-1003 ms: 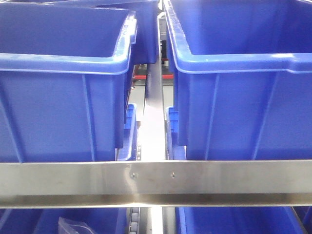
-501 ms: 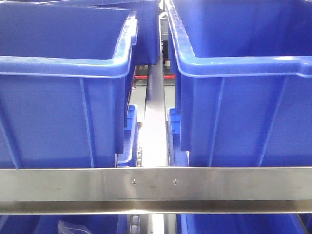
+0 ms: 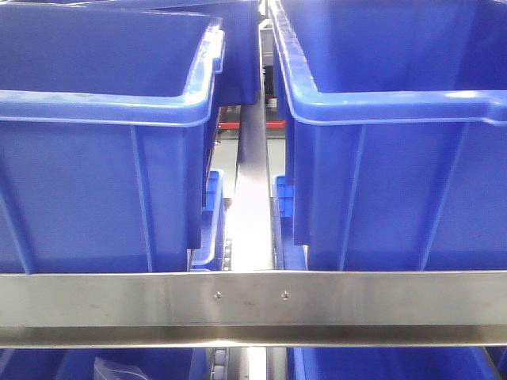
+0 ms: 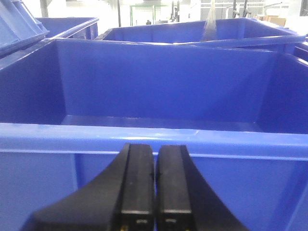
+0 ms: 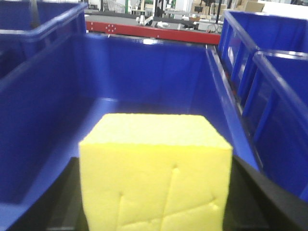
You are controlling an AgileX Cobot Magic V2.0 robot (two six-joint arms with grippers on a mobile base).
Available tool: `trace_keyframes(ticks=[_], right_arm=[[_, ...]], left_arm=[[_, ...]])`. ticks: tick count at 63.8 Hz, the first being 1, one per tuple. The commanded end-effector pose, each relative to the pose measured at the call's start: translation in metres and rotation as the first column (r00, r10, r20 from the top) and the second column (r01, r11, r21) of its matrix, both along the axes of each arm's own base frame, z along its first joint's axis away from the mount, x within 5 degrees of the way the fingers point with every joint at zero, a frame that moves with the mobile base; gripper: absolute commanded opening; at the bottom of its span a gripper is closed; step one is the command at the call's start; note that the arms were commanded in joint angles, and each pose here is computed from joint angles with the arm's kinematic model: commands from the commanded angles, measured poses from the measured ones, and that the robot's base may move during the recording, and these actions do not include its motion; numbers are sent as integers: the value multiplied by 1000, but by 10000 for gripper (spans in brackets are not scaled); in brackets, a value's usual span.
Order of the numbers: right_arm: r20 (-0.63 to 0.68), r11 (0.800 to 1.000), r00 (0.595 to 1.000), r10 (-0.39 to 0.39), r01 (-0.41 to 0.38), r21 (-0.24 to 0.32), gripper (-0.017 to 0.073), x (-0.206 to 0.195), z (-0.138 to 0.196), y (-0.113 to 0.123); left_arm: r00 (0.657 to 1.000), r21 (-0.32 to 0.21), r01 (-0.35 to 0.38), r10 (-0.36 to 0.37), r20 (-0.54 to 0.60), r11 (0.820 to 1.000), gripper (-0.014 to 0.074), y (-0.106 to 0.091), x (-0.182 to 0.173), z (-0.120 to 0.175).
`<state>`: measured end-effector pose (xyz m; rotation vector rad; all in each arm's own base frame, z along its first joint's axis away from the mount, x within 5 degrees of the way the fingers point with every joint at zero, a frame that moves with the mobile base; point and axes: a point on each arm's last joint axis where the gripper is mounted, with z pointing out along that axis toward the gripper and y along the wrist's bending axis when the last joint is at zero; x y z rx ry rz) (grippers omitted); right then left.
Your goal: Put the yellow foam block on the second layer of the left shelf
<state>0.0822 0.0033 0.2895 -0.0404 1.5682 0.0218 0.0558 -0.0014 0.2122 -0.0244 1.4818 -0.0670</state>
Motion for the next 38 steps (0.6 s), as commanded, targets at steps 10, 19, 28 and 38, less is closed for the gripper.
trace_keyframes(ticks=[10,19,28,38], right_arm=[[54,1000,999,-5,4,14,465,30,46,1],[-2,998,1000,-4,4,67,465,55,56,2],[-69,996,998,-4,10,83,465,81,52,3],[-103,997,995,-4,13,82,465,103,41,3]], left_arm=[[997,-11,1,-1,74,1000,124,0,-1,-1],[997,-11,1,-1,74,1000,124,0,-1,-1],[997,-11,1,-1,74,1000,124,0,-1,-1],[997,-11,1,-1,74,1000,124,0,-1,-1]])
